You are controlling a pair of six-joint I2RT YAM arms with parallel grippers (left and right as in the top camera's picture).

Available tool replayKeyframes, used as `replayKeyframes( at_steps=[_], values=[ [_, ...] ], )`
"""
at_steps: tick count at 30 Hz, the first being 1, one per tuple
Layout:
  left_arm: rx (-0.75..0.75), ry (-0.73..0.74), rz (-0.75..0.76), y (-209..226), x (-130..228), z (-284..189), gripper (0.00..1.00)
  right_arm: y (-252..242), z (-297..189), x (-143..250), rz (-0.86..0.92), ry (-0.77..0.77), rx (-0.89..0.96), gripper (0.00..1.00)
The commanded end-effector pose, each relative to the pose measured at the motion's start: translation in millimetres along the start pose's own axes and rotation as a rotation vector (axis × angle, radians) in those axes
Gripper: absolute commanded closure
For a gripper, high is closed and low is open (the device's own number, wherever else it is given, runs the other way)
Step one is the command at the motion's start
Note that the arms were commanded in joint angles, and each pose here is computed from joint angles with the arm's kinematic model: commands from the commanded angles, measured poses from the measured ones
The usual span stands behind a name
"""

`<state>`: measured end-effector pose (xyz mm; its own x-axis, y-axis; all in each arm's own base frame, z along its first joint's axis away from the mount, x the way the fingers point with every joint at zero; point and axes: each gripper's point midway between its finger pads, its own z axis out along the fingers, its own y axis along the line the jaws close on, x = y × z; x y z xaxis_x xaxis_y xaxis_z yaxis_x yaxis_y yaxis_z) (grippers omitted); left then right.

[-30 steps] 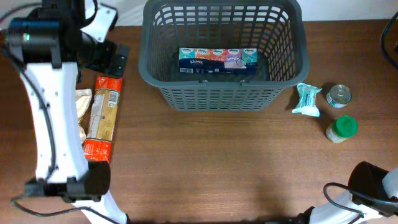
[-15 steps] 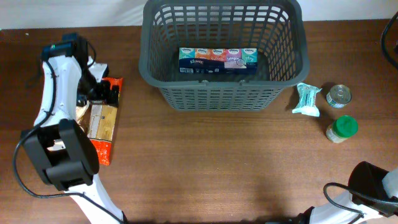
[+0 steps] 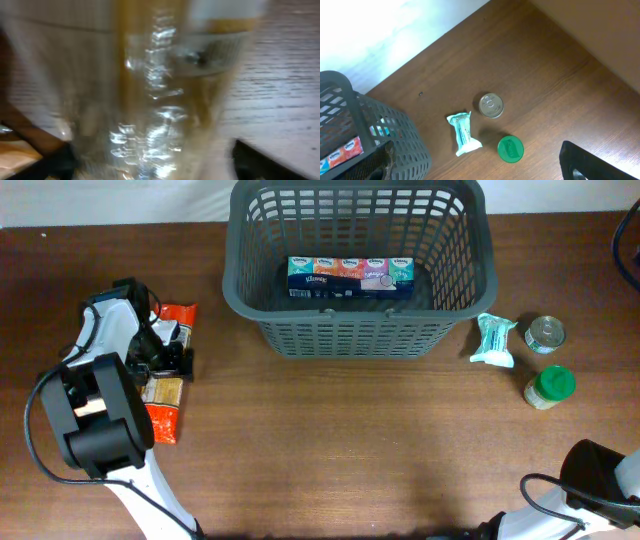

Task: Pack container
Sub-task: 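Move left gripper to the orange-labelled bread pack and grasp it, then carry bread pack into the basket and release it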

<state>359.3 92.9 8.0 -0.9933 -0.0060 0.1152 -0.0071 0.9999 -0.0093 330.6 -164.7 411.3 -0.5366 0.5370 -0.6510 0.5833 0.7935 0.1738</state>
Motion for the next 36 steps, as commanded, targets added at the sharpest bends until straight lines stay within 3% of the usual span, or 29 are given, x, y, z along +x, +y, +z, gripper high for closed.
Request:
replayKeyframes(
  at_steps=[1,9,13,18,25,28,29,36],
  values=[
    [0.047,0.030,0.000,-7.2,2.9,15.7,0.98,-3.9,-4.6,0.6,0.010,-0.007,0.012,0.01],
    [0.058,0.051,-0.030,-8.8,5.2,3.4,0.98,-3.9,-4.6,0.6,0.010,-0.006,0.012,0.01],
    [0.070,0.004,-0.030,-8.1,-10.6,-32.1,0.98,-3.9,-4.6,0.6,0.010,-0.006,0.012,0.01],
    [0.035,-0.147,-0.026,-0.1,-37.9,-111.9,0.98,-3.9,-4.6,0.6,0.010,-0.007,0.012,0.01],
    [-0.056,-0.559,0.010,1.3,-60.3,-268.4,0.98,-3.9,-4.6,0.6,0.010,-0.006,0.012,0.01],
    [-0.079,-0.761,0.166,-21.9,-61.4,-332.9,0.98,-3.9,-4.6,0.6,0.010,-0.006,0.012,0.01],
    [-0.118,-0.886,0.292,-41.9,-58.6,-372.5,0.98,-3.9,-4.6,0.6,0.010,-0.006,0.012,0.01],
    [-0.383,-1.226,0.898,-153.3,-30.8,-476.2,0.98,-3.9,-4.6,0.6,0.010,-0.006,0.012,0.01]
  ],
)
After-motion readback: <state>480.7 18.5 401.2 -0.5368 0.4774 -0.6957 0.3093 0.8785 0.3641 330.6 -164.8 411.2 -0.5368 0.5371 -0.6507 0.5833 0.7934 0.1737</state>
